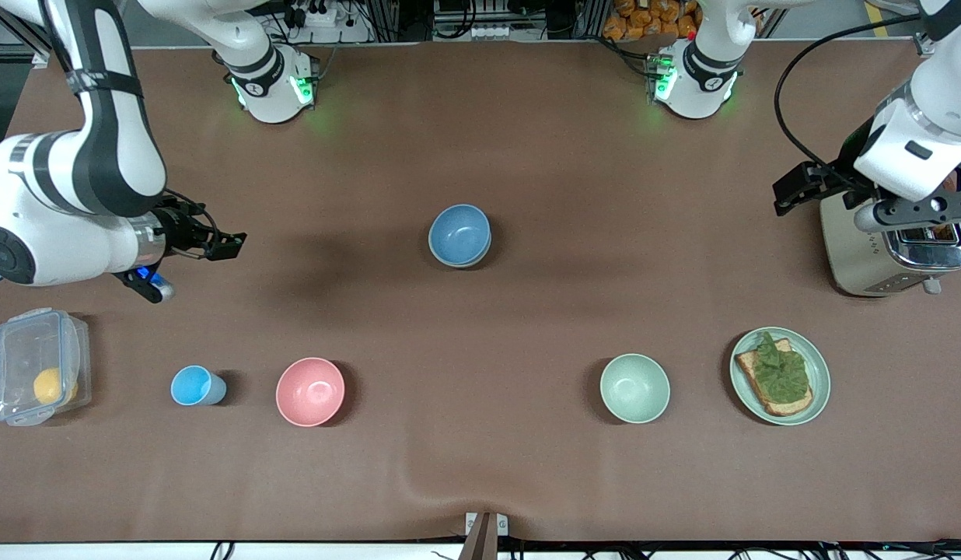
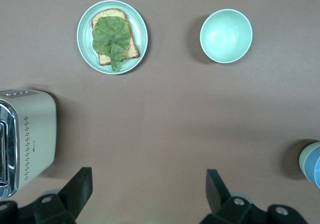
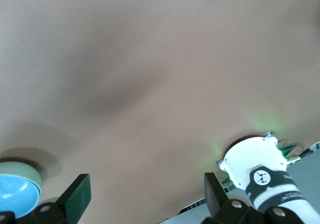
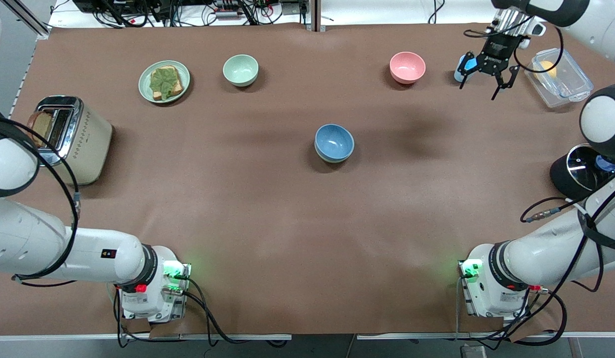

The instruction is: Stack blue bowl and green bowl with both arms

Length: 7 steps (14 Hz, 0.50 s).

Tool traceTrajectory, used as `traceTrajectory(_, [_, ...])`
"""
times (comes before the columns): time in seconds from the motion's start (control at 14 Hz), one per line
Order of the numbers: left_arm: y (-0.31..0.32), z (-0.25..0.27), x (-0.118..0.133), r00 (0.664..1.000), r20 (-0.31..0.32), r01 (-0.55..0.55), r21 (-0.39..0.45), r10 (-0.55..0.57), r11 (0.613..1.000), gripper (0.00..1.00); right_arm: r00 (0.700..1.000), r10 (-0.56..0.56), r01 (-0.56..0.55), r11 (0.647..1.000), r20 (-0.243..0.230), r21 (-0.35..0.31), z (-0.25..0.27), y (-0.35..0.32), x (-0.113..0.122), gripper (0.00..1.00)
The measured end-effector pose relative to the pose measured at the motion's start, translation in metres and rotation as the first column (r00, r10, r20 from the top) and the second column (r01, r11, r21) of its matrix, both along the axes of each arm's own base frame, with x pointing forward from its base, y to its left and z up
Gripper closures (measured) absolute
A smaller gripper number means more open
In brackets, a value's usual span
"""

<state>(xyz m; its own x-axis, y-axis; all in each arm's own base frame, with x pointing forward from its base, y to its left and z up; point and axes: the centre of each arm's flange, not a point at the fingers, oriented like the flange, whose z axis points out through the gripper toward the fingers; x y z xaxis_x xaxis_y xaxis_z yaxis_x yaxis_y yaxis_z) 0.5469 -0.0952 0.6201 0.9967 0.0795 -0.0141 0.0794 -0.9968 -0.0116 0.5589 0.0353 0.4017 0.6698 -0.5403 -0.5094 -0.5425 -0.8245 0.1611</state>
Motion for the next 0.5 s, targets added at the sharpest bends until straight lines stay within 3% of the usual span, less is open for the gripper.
traceTrajectory(0.29, [0.011, -0.002, 0.001, 0.998, -0.006, 0.058, 0.000, -0.058, 0.998, 0.00, 0.988, 0.064, -0.059, 0.997, 0.138, -0.042, 0.075, 0.000, 0.010, 0.00])
traceTrajectory(0.5, [0.015, -0.003, 0.001, 0.998, -0.008, 0.068, -0.001, -0.068, 0.998, 0.00, 0.955, 0.187, -0.185, 0.982, 0.232, -0.031, 0.127, -0.002, 0.007, 0.00])
